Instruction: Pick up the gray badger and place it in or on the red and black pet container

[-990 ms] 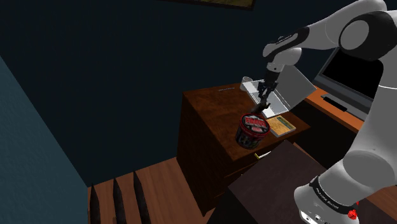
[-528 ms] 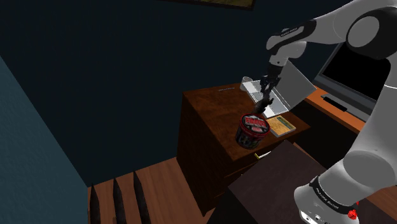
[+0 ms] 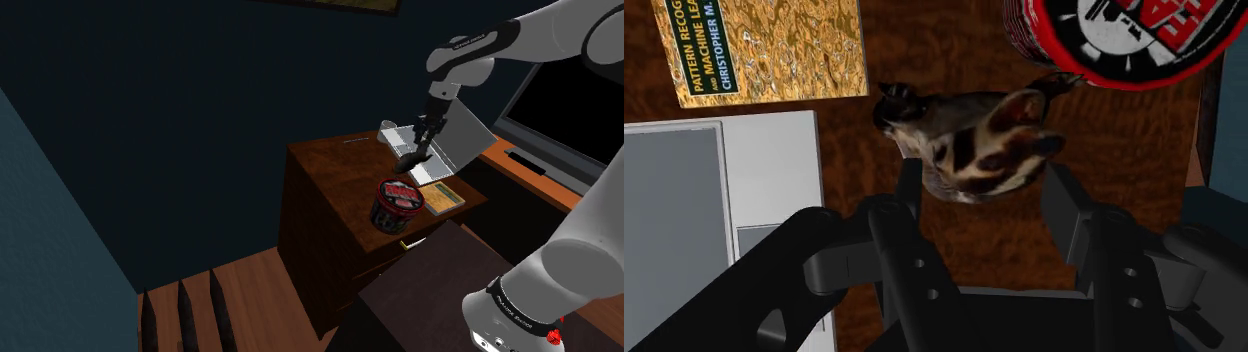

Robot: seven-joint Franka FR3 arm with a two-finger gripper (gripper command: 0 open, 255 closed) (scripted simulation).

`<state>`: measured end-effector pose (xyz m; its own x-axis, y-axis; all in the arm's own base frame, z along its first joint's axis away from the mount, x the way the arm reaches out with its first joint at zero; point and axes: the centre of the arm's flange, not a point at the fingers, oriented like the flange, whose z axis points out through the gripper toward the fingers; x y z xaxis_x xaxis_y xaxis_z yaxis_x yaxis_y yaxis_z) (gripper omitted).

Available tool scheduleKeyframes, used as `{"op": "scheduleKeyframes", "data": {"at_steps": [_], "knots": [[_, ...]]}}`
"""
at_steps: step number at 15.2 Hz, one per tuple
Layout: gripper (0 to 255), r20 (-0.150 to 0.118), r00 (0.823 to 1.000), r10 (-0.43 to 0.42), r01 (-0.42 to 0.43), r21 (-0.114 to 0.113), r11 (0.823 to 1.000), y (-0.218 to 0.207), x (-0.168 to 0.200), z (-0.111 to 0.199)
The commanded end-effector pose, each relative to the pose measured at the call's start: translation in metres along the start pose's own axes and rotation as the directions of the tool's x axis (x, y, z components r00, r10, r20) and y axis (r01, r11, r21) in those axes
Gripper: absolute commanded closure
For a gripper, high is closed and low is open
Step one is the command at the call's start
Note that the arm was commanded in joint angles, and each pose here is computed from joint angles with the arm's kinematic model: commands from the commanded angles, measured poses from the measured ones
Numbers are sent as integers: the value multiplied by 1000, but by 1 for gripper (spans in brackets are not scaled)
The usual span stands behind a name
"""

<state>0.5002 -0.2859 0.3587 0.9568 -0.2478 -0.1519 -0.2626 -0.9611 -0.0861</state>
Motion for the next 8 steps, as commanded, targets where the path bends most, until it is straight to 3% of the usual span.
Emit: {"op": "scheduleKeyframes", "data": {"at_steps": [1,8], "knots": [[255,-1,1000,0,0,0,1000,-15,-24,3],[255,-1,1000,0,0,0,1000,-66,-101,8]]}}
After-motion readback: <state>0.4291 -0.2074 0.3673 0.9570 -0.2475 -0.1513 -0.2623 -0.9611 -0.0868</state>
